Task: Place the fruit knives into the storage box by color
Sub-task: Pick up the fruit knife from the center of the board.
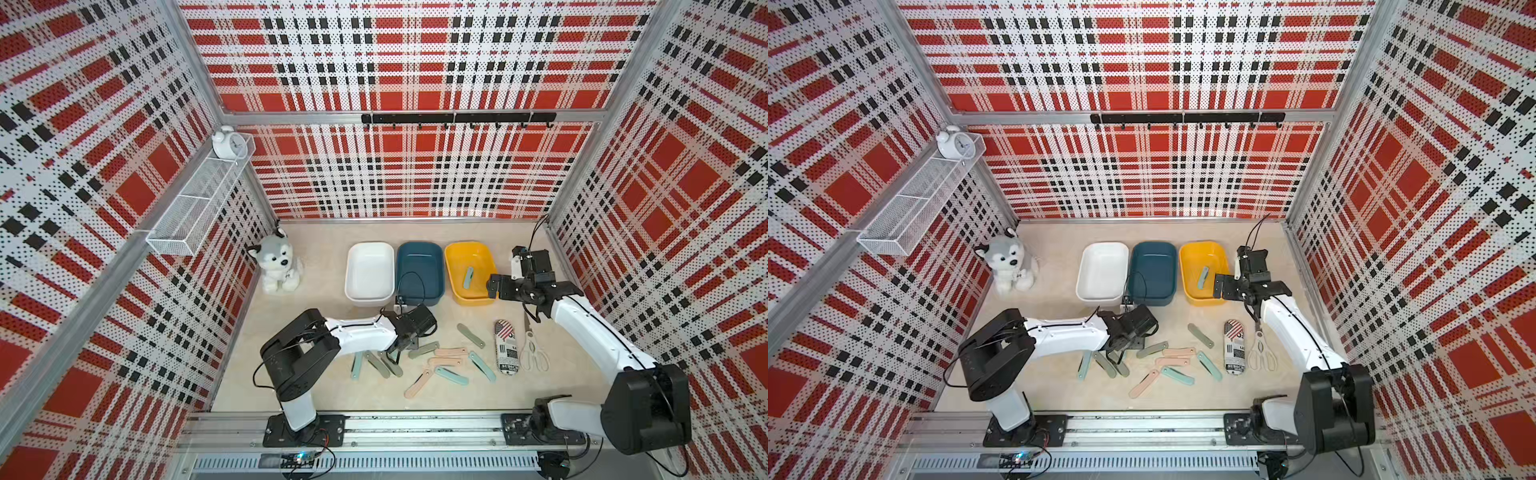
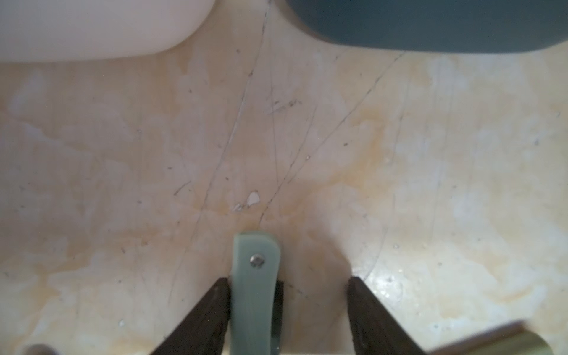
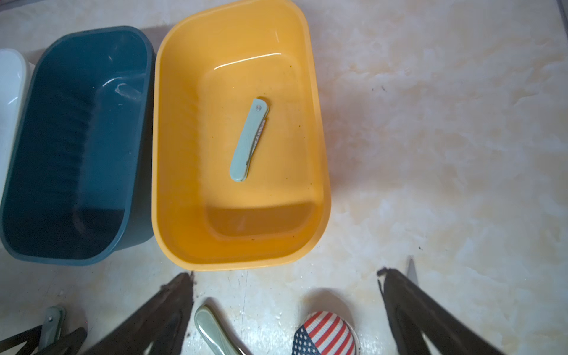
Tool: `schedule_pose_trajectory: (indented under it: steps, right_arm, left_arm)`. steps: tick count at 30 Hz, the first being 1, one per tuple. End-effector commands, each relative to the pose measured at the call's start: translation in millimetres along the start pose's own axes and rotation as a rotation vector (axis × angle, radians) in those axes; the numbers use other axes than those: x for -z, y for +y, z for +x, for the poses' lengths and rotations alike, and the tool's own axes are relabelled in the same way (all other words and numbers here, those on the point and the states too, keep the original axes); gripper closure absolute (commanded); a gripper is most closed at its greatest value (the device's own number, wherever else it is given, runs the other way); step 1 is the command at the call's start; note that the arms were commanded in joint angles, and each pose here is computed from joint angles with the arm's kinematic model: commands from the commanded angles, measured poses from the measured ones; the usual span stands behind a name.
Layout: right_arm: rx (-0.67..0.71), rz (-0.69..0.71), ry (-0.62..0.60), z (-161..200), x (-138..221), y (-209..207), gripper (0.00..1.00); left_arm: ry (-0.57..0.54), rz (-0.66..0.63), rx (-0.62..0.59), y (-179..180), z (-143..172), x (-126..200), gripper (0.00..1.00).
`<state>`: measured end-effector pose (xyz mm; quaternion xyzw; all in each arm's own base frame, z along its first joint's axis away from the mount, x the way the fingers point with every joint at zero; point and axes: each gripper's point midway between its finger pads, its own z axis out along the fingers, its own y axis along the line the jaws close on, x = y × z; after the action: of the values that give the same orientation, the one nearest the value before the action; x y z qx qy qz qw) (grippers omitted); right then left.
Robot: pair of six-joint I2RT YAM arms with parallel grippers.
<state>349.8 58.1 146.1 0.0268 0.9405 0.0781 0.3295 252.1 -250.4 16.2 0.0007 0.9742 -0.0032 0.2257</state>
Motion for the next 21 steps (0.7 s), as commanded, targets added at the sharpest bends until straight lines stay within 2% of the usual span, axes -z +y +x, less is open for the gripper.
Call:
schedule_pose_trajectory:
  steps: [1, 15, 21]
  right_arm:
    - [0.006, -0.008, -0.042, -9, 8, 4, 0.0]
    - [0.011, 0.003, -0.052, -22, 8, 5, 0.0]
    - [0.013, -0.005, -0.052, -25, 7, 9, 0.0]
  left_arm:
    - [0.042, -0.029, -0.005, 7, 9, -5, 0.42]
    - [0.091, -0.062, -0.045, 25, 30, 13, 0.4]
    - [0.086, -0.054, -0.049, 24, 30, 5, 0.46]
